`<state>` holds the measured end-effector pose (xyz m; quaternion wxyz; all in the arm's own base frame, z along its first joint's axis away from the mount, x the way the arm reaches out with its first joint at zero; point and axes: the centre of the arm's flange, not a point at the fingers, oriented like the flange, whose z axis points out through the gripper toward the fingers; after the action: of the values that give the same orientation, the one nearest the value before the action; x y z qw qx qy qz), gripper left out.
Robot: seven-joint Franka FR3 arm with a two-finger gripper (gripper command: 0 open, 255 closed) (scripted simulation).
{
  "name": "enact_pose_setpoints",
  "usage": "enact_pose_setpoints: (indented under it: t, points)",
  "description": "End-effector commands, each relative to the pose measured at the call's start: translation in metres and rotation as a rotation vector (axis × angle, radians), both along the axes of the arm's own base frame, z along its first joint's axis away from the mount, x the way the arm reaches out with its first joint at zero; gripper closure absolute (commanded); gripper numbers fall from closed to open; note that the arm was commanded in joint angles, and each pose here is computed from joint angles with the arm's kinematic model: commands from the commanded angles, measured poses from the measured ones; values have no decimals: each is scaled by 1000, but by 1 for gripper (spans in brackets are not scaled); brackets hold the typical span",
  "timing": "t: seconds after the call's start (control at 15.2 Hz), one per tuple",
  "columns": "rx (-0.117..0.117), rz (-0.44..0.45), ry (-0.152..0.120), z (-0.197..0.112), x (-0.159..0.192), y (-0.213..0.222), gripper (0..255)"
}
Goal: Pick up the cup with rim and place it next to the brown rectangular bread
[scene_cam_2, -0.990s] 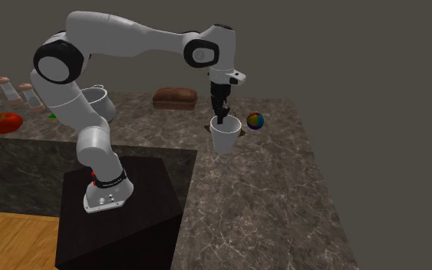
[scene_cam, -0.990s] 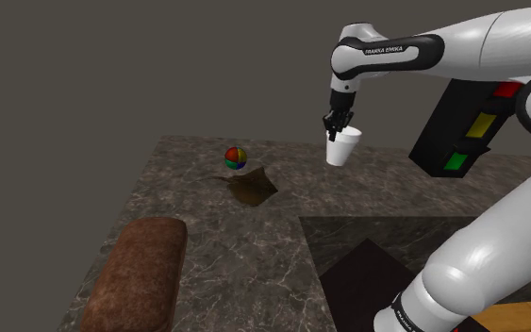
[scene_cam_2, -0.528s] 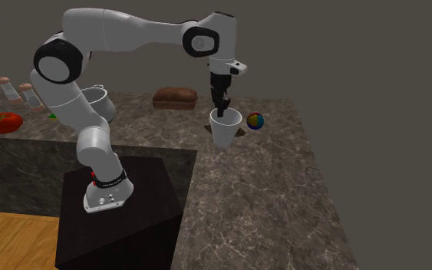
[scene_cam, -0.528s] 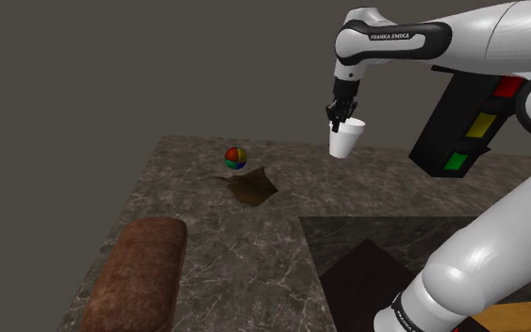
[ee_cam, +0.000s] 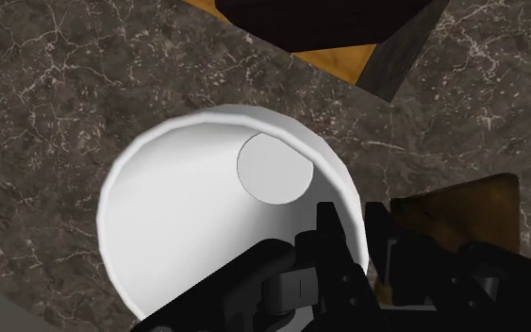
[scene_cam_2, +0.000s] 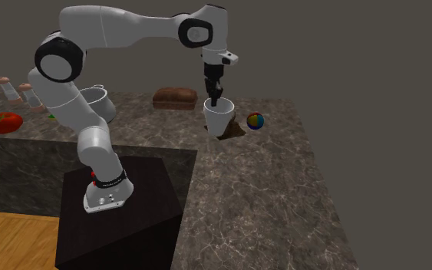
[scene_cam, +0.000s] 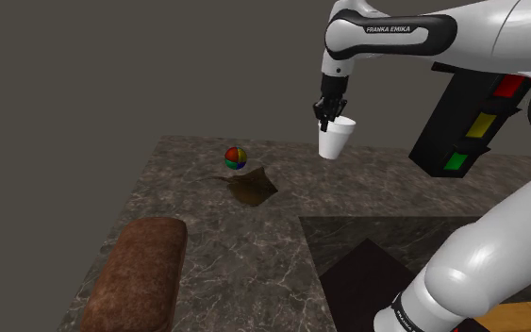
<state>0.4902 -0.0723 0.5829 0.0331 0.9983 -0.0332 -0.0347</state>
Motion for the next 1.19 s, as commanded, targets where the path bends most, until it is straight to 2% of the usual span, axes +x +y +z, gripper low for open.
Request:
enact_pose_setpoints:
  t: [0.0, 1.12]
  points:
    - [0, -1, 0, 0, 0, 28, 255]
    - [0, -1, 0, 1, 7, 252, 255]
